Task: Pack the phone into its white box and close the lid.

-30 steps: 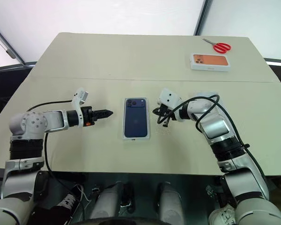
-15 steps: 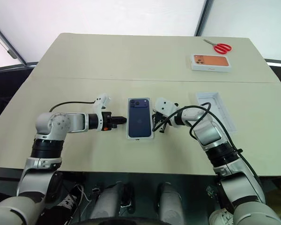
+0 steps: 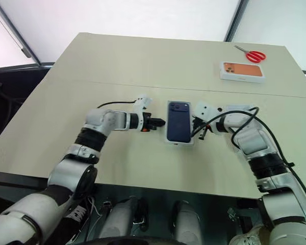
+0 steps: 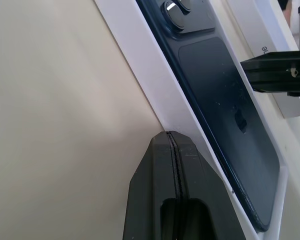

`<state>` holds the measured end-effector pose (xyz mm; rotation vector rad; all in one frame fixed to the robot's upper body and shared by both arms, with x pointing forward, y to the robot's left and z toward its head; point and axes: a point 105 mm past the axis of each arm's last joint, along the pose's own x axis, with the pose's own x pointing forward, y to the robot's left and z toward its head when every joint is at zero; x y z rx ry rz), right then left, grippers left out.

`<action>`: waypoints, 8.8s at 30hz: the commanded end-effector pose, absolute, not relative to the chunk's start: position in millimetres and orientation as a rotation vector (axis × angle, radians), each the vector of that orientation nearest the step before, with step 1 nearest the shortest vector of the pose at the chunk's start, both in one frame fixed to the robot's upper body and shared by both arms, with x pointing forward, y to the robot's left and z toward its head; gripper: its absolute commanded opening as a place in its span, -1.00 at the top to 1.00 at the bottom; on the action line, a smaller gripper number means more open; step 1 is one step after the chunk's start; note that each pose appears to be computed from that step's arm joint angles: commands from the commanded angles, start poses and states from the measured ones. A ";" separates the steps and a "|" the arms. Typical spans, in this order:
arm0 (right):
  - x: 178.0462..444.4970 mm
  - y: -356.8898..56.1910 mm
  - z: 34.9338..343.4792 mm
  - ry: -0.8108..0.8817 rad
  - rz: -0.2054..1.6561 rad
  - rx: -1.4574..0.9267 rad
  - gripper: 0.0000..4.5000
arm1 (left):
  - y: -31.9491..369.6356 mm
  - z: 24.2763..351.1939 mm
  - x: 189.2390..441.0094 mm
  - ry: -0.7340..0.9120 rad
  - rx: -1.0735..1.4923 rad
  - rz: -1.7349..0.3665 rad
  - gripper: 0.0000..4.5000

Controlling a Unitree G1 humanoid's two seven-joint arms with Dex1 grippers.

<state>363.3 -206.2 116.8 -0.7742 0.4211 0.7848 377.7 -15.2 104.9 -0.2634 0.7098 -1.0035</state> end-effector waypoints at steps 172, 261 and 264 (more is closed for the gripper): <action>354.6 -231.6 225.4 0.152 0.353 0.364 -0.76 | -52.2 137.0 359.8 -0.032 -0.040 -1.213 1.00; 367.6 -247.3 191.6 0.047 0.256 -0.645 0.97 | -82.6 175.7 385.4 -0.007 -0.021 -1.144 1.00; 374.8 -234.4 187.5 0.039 0.291 -0.670 0.97 | -95.2 164.4 385.5 0.038 0.021 -1.130 1.00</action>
